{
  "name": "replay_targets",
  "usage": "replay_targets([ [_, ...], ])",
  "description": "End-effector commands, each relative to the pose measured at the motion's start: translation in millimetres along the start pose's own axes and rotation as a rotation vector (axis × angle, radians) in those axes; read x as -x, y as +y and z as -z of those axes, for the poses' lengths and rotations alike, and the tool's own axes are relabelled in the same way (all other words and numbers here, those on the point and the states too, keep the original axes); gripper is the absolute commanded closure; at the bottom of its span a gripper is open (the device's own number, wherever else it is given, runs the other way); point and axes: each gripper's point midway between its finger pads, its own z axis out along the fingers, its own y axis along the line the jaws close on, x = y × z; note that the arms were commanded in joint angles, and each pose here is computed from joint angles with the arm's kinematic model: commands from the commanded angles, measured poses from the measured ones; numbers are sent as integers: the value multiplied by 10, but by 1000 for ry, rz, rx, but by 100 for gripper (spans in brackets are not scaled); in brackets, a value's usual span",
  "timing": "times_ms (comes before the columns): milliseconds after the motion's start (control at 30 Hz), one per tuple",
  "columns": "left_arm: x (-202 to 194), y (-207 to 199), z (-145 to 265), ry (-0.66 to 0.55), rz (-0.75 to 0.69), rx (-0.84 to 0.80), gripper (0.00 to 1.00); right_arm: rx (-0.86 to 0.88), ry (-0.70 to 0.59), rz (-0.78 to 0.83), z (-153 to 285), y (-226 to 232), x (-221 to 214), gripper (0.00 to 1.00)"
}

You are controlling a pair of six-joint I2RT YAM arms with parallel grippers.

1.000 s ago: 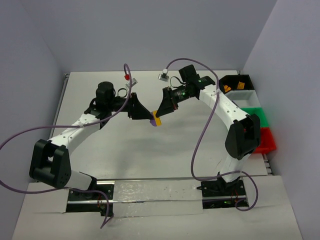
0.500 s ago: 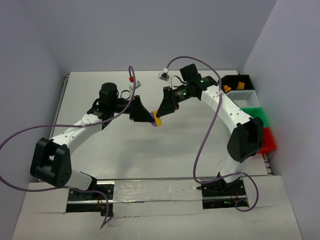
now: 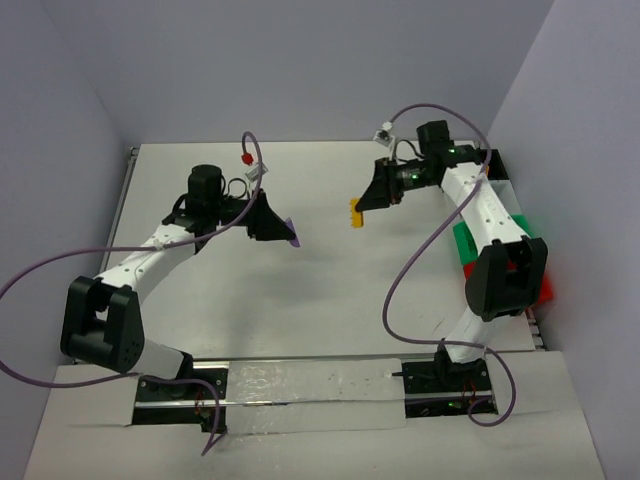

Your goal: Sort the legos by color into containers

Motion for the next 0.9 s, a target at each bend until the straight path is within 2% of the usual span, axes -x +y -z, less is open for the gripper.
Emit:
replay_targets([
  [0,280,328,81,14,-249,210,100,-189,-75,30,544,-260,150,100],
  [200,797,645,79,-29,-362,373,100,-495,-156,-31,1204,-814,215,100],
  [267,868,734,47,-36,-363,389,100,-595,-174,-55,1359,-989,238,100],
  [367,1004,824,-23,-58,-365,388,100,-837,-227,-103,1726,-1422,373,100],
  [500,1097,900,-97,-86,-325,389,100,-1117,-341,-121,2176,-1916,623,100],
  [733,1106,1001,-164,-88,-288,387,100,-1385,-396,-169,2583,-2708,810,100],
  [867,1091,1054,-180,-84,-276,393,100,-1452,-397,-190,2658,-3056,794,100],
])
